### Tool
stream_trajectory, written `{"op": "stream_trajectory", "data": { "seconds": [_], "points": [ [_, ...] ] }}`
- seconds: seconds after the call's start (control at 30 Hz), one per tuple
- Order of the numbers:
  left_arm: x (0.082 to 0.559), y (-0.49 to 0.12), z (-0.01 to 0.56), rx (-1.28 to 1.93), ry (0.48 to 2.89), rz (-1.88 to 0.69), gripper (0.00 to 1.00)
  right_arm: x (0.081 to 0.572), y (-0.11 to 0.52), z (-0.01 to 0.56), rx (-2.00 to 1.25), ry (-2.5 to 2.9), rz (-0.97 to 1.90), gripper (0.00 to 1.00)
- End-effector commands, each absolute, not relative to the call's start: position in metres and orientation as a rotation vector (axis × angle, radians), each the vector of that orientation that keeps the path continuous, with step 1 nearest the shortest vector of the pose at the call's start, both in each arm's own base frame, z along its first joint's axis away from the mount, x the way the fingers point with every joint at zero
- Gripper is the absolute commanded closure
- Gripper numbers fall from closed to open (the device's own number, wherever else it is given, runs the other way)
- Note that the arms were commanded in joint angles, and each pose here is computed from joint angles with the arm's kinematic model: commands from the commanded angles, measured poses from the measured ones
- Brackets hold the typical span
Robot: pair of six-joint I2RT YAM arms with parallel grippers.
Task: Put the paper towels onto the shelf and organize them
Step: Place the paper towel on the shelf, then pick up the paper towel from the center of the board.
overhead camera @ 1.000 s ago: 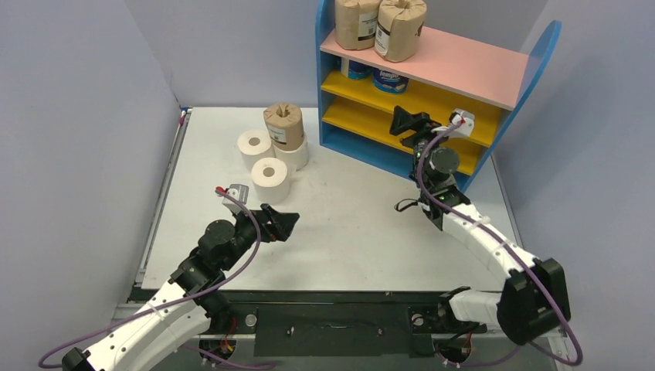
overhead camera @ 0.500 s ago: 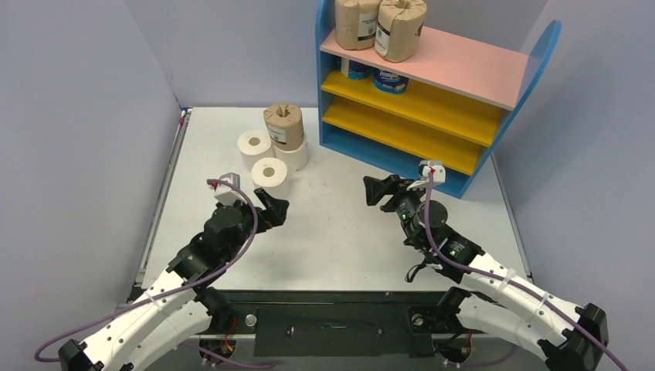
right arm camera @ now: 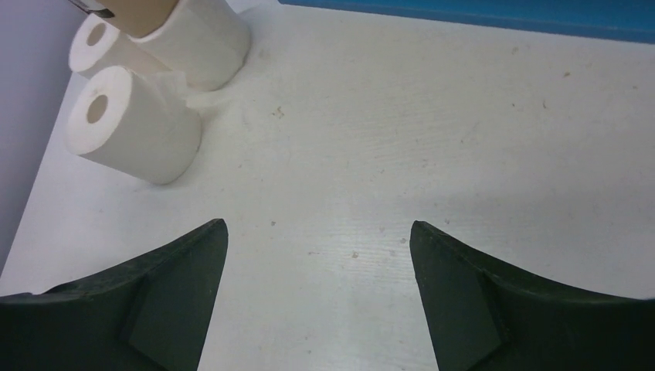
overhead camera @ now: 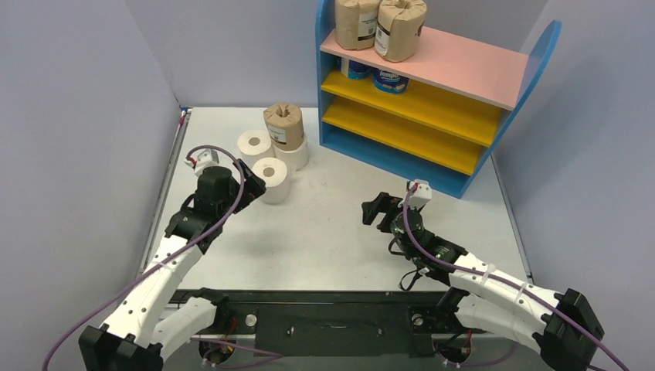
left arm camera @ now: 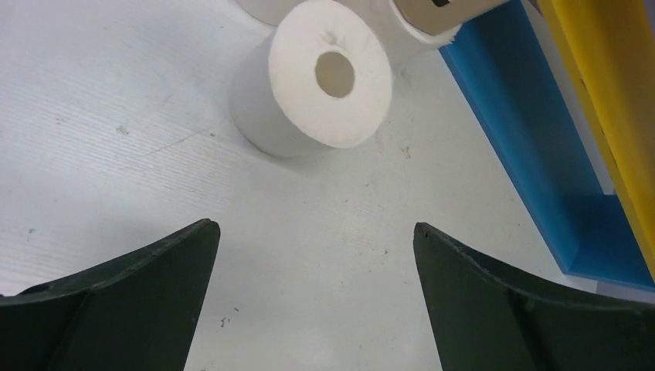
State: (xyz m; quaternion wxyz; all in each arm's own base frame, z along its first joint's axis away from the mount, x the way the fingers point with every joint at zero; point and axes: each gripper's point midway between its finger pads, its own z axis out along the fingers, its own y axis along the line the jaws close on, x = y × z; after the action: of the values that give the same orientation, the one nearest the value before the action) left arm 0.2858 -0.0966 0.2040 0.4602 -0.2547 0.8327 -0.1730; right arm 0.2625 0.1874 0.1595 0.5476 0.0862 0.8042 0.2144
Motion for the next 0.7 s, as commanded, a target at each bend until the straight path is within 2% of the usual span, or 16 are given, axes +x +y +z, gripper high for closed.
{"op": "stream_trajectory", "data": {
  "seconds": [0.0,0.23,0.5,0.67],
  "points": [
    [0.292,-0.082,0.209,-0.701,2.097,-0.433,0.04,0.269,0.180,0.156,0.326,1.871,0.595,0.17],
    [0.309,-0.060,0.234,-0.785,2.038,-0.323,0.04,0.264,0.171,0.137,0.284,1.917,0.583,0.19],
    [0.327,-0.062,0.255,-0.826,1.937,-0.427,0.04,0.261,0.168,0.131,0.264,1.923,0.574,0.20],
    [0.355,-0.080,0.255,-0.772,1.911,-0.536,0.04,0.260,0.168,0.127,0.260,1.933,0.569,0.20]
  ]
}}
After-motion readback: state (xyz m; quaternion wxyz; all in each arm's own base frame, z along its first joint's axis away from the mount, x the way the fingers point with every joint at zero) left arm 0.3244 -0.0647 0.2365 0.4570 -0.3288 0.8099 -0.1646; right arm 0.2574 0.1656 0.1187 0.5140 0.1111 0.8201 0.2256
